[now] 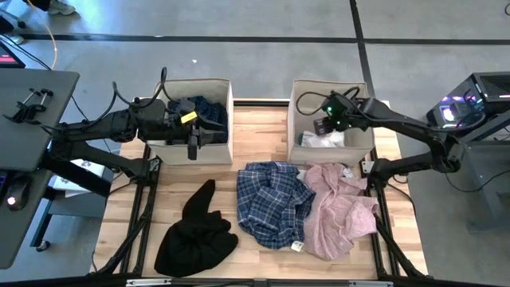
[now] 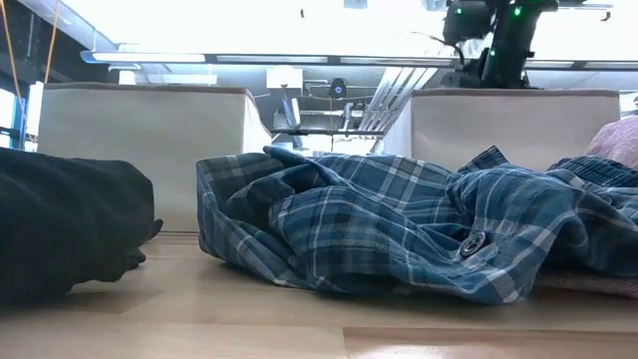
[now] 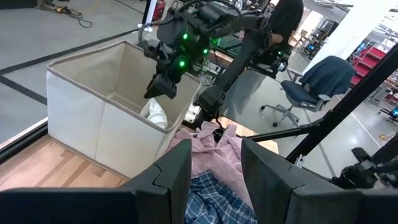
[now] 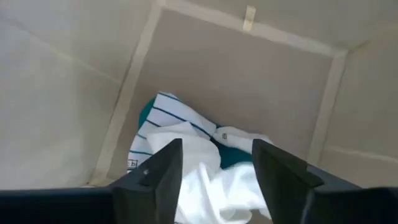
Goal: Sort clothes
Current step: Put the pink shirt into the right laundry bin
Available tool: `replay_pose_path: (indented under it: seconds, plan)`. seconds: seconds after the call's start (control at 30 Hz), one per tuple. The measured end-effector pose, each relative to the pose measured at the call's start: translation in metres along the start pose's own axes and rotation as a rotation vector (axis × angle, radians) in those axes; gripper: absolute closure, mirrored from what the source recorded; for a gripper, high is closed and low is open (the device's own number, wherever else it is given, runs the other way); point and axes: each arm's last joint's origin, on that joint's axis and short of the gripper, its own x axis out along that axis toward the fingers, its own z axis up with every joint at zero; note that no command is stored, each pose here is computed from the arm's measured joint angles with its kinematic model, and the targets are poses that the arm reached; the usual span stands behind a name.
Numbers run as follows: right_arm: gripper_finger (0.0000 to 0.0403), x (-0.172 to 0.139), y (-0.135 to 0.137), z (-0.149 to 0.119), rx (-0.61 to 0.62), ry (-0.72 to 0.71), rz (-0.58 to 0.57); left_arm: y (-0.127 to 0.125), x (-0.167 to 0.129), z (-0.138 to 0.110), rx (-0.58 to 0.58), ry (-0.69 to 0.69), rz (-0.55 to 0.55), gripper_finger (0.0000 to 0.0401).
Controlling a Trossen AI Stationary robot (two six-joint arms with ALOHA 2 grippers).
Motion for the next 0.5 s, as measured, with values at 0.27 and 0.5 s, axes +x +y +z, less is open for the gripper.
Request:
replay_pose_path:
  seconds: [0.27, 0.5]
  plan:
    - [0.0198, -0.046, 0.003, 0.022, -0.026, -0.09, 0.056, 0.0, 0.0, 0.0, 0.0, 0.0, 0.0, 0.0275]
    - [0.021, -0.099, 0.018, 0.025, -0.137, -0.188, 0.201, 0.0, 0.0, 0.0, 0.0, 0.001, 0.0, 0.0275]
